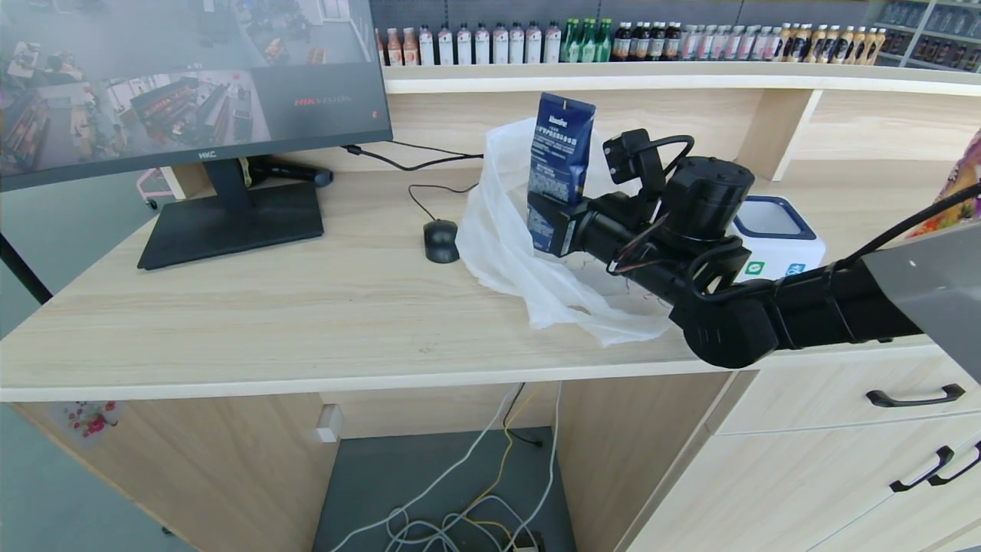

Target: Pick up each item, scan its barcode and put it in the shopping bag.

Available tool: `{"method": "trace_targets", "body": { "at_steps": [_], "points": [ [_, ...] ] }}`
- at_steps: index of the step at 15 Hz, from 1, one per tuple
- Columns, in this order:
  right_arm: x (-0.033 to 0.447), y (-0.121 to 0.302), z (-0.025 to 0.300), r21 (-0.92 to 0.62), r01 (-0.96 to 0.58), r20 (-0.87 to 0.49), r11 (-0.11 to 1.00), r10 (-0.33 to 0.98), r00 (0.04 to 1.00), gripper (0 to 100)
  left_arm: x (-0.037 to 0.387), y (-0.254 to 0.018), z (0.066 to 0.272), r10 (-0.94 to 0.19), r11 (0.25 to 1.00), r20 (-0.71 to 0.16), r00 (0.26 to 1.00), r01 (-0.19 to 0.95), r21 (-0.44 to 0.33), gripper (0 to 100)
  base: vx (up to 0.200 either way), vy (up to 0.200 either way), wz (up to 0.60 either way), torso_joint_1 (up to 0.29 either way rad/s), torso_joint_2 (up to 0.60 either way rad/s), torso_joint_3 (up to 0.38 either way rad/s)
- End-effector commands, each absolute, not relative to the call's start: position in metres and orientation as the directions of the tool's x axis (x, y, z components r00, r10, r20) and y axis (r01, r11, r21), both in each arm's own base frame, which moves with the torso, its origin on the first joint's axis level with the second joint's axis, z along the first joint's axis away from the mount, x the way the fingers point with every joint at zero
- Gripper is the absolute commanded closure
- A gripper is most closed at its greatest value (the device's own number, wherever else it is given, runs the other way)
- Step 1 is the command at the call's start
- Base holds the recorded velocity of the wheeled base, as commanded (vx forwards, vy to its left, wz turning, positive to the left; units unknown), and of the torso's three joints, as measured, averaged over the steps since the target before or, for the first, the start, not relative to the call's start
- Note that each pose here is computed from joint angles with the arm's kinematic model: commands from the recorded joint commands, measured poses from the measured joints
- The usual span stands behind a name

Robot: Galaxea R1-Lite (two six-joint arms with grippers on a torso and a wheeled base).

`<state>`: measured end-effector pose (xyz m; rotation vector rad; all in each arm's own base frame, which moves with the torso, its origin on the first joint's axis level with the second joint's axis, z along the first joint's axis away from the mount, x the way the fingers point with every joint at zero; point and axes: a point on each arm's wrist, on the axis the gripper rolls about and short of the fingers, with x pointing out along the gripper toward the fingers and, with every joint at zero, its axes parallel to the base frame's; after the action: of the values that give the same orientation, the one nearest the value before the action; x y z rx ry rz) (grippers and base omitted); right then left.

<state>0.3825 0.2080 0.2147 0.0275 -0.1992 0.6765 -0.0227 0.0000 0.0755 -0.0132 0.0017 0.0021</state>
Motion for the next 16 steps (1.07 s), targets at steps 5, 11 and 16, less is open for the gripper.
{"method": "trace_targets", "body": {
  "at_steps": [5,11,16],
  "points": [
    [0.383,0.209,0.214,-0.040,-0.625,0.193,0.780,0.619,0.761,0,-0.023,0.000,0.076,0.003,1.000,-0.002,1.000,-0.003,-0.014,0,0.000,0.000,0.00,0.000,0.00,0.000],
    [0.382,0.208,0.216,-0.041,-0.623,0.199,0.781,0.618,0.761,0,-0.023,0.000,0.076,0.003,1.000,-0.002,1.000,-0.003,-0.014,0,0.000,0.000,0.00,0.000,0.00,0.000],
    [0.378,0.202,0.224,-0.044,-0.617,0.221,0.786,0.610,0.761,0,-0.023,0.000,0.076,0.003,1.000,-0.002,1.000,-0.003,-0.014,0,0.000,0.000,0.00,0.000,0.00,0.000]
  ]
}}
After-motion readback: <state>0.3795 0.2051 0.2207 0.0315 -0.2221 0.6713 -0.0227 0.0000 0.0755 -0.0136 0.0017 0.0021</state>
